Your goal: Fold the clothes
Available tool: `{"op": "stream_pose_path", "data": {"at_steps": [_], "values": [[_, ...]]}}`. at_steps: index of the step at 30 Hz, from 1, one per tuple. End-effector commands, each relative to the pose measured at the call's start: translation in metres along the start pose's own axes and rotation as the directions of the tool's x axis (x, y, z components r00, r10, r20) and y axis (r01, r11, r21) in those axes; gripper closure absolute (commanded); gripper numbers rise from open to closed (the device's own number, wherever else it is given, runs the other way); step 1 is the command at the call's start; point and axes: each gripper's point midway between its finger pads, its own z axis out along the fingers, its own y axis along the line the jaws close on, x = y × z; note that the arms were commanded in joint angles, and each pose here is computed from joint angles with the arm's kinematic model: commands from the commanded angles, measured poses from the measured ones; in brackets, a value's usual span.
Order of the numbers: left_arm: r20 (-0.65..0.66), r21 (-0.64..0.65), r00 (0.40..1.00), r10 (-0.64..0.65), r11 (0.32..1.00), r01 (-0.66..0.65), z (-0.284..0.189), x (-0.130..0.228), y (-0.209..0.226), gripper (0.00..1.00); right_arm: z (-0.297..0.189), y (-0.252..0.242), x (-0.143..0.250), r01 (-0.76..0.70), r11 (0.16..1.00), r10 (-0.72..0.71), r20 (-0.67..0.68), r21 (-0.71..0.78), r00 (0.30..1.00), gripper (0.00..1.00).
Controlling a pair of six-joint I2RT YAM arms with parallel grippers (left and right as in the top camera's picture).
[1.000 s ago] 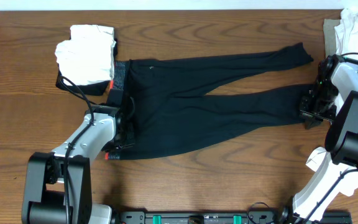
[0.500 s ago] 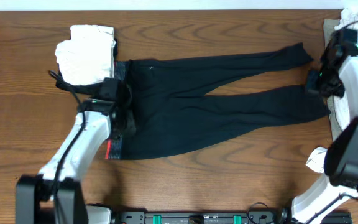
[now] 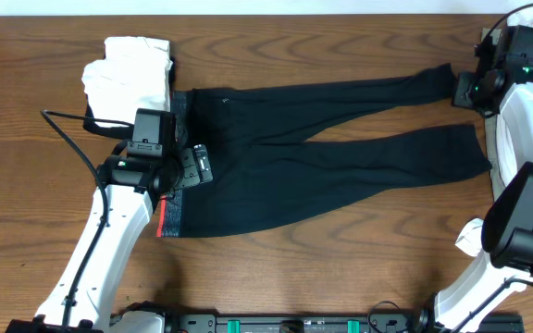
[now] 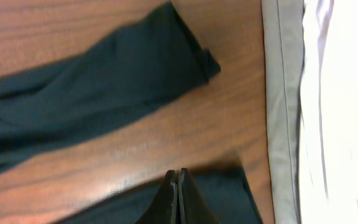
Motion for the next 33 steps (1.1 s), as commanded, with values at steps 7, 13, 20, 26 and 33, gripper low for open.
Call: {"op": "stream_pose_path", "data": {"at_steps": [7, 13, 20, 26, 33], "values": [[0.018, 0.001, 1.0, -0.003, 1.0, 0.003, -0.004, -0.006, -0.001, 0.02, 0.012, 0.0, -0.007, 0.04, 0.999, -0.039, 0.035, -0.018, 0.999, 0.58], [0.017, 0.001, 1.0, -0.003, 1.0, 0.003, -0.004, -0.006, -0.001, 0.02, 0.009, 0.028, -0.046, 0.135, 0.975, -0.096, 0.214, -0.176, 0.972, 0.73], [0.017, 0.001, 1.0, -0.003, 1.0, 0.003, -0.004, -0.006, -0.001, 0.02, 0.014, 0.023, -0.081, 0.177, 0.975, -0.12, 0.345, -0.137, 0.931, 0.74], [0.017, 0.001, 1.0, -0.003, 1.0, 0.003, -0.004, -0.006, -0.001, 0.02, 0.042, 0.018, -0.091, 0.167, 0.982, -0.122, 0.386, -0.087, 0.915, 0.82], [0.018, 0.001, 1.0, -0.003, 1.0, 0.003, -0.004, -0.006, -0.001, 0.02, 0.107, 0.021, -0.057, 0.162, 0.981, -0.122, 0.303, -0.11, 0.945, 0.89]]}}
